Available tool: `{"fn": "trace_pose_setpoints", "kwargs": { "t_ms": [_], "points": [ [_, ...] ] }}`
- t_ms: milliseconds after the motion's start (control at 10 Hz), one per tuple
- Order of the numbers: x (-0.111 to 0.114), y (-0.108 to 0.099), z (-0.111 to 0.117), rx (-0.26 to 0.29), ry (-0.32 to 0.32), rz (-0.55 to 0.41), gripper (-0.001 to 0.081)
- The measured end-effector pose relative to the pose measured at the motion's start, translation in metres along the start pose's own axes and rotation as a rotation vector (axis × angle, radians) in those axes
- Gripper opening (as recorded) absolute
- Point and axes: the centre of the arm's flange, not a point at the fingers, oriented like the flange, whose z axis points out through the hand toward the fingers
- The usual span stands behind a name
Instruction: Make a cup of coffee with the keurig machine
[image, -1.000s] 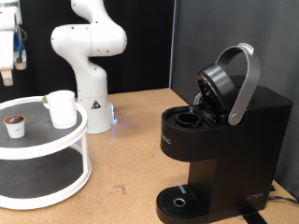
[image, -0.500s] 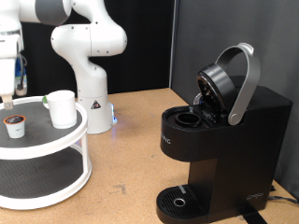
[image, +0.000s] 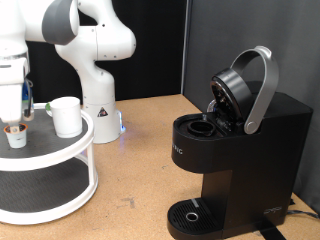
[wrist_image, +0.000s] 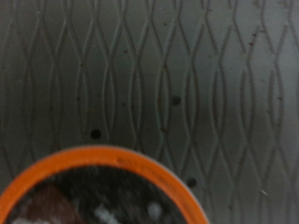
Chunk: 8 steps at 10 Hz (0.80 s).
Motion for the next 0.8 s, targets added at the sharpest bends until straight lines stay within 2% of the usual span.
{"fn": "trace_pose_setpoints", "kwargs": {
  "t_ms": [300,700,800],
  "points": [
    [-0.001,-0.005,0.014,0.003,0.005,0.001,0.0802],
    [0.0,-0.008,0.02,-0.007,0.014,0.001,0.0802],
    [0.0,-0.008,0.021,-0.006,0.013,0.002,0.0686]
  ]
}}
